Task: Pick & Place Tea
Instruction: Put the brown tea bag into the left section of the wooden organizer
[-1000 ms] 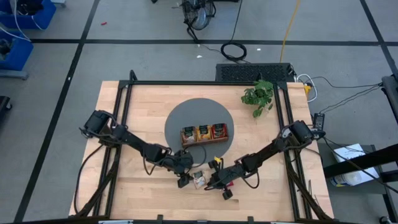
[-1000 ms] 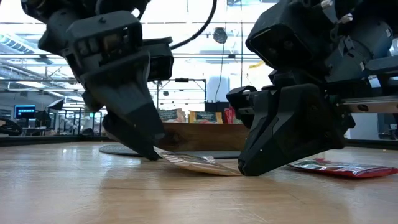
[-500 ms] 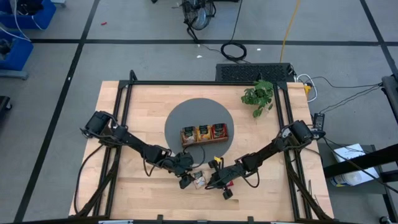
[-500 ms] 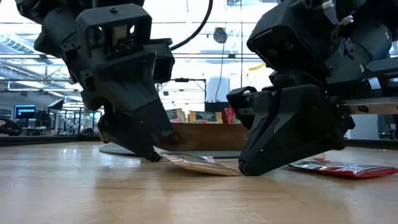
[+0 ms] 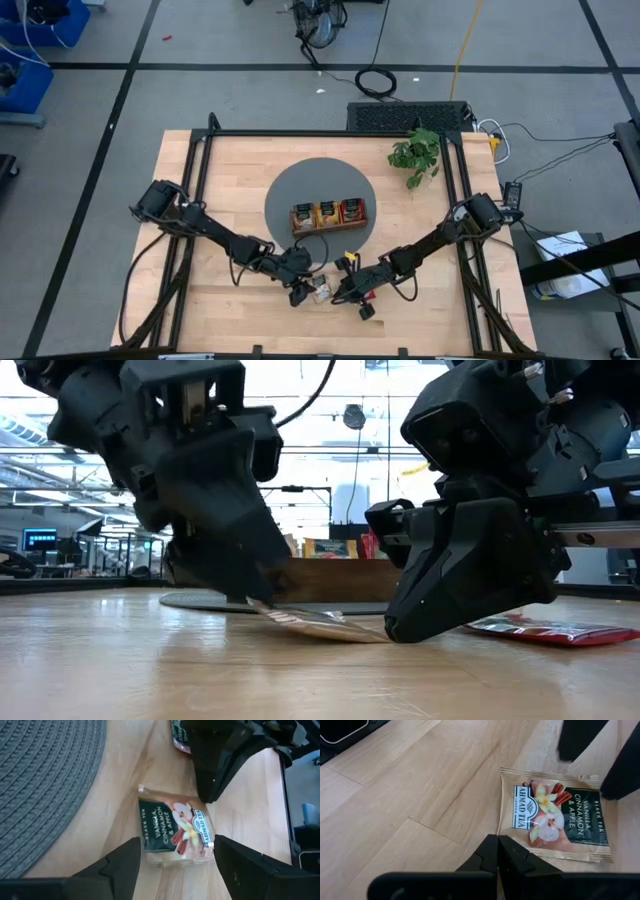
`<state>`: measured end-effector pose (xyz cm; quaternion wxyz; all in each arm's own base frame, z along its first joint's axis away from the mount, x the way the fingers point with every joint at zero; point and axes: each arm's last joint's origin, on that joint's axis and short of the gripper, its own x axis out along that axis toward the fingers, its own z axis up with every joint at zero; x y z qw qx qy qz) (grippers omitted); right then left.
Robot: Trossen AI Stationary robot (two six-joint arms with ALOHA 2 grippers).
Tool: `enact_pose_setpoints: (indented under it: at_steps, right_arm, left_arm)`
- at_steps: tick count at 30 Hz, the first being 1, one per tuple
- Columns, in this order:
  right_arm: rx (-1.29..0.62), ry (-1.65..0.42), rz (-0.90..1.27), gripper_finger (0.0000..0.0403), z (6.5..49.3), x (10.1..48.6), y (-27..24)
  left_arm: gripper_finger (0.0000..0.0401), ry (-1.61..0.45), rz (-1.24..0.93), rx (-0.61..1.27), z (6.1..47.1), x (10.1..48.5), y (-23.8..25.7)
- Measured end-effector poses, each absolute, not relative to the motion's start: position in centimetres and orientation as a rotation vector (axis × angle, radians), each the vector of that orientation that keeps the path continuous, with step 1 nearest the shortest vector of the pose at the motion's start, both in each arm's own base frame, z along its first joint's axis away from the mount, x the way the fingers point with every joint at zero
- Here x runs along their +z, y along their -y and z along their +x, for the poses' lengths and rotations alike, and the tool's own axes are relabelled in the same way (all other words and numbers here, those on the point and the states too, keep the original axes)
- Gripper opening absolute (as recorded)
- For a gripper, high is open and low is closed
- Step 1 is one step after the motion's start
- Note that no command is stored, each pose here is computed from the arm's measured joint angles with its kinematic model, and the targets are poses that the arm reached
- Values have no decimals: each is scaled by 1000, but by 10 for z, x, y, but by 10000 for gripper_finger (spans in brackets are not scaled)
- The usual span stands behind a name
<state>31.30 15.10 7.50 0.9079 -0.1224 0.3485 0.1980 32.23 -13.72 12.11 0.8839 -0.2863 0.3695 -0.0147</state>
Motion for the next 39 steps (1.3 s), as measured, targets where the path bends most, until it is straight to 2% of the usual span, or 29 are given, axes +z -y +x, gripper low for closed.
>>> enact_pose_setpoints:
  at_steps: [9, 14, 21, 26, 32, 39]
  right_arm:
    - [404, -743, -250, 0, 314, 66, -148]
    - [389, -741, -239, 0, 318, 52, -142]
    - [381, -742, -234, 0, 320, 51, -139]
    - [373, -758, -230, 0, 319, 50, -139]
    - [366, -755, -223, 0, 319, 50, -139]
    - [348, -753, -216, 0, 321, 50, -134]
  left_arm:
    - [250, -838, -636, 36, 323, 107, 130]
    - [250, -855, -685, -2, 324, 108, 131]
    - [246, -889, -684, -5, 319, 106, 137]
    - [227, -920, -636, -10, 317, 108, 133]
    - [207, -967, -688, -37, 317, 106, 132]
    - [141, -987, -679, -93, 315, 104, 137]
